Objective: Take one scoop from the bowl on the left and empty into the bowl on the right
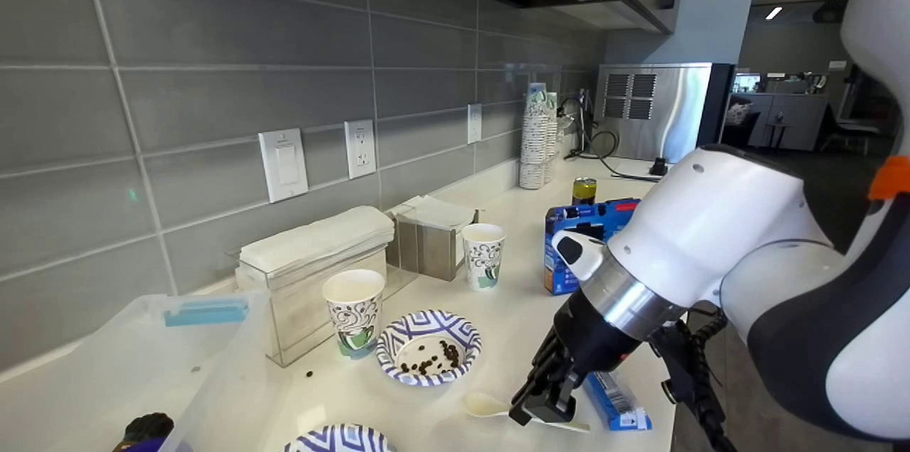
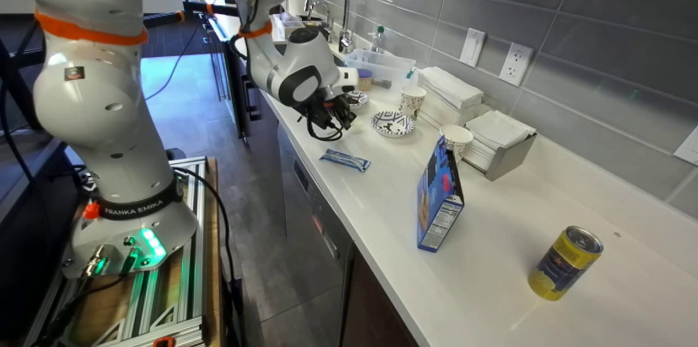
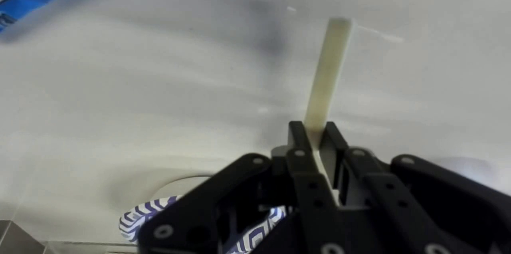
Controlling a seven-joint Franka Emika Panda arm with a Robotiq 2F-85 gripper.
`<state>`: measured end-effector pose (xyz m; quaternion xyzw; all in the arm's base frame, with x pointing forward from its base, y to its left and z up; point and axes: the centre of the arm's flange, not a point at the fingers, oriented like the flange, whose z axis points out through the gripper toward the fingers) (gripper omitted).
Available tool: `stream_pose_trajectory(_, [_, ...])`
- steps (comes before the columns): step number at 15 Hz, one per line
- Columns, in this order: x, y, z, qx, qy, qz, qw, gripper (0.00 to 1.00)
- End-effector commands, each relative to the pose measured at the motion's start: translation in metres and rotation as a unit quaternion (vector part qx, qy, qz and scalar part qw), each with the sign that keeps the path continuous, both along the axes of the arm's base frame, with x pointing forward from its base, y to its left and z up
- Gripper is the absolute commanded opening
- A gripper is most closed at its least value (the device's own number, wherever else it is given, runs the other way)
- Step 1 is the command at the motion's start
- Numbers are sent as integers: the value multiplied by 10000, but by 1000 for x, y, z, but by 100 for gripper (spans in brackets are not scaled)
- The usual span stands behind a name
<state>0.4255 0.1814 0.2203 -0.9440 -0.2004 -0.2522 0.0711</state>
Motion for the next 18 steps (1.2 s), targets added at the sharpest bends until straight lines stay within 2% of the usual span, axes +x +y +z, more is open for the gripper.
stream_pose_trajectory(1, [-10, -9, 54, -334, 452, -2, 9984, 3])
stream_pose_trajectory(6, [1, 7, 92, -397, 587, 437, 9965, 3])
stream_pose_trajectory(8, [9, 15, 100, -413, 729, 1072, 9907, 3])
stream_pose_trajectory(10, [22, 25, 107, -194, 698, 1463, 9866, 3])
stream_pose_trajectory(11, [9, 51, 94, -385, 587, 1063, 9919, 14])
stream_pose_trajectory(15, [20, 64, 106, -279, 538, 1344, 9891, 14])
stream_pose_trajectory(16, [20, 64, 105, -282, 552, 1349, 9889, 3])
stream_pose_trajectory(17, [25, 67, 103, -72, 585, 1422, 9881, 3])
stream_pose_trajectory(18, [34, 69, 102, -35, 595, 1499, 9869, 3])
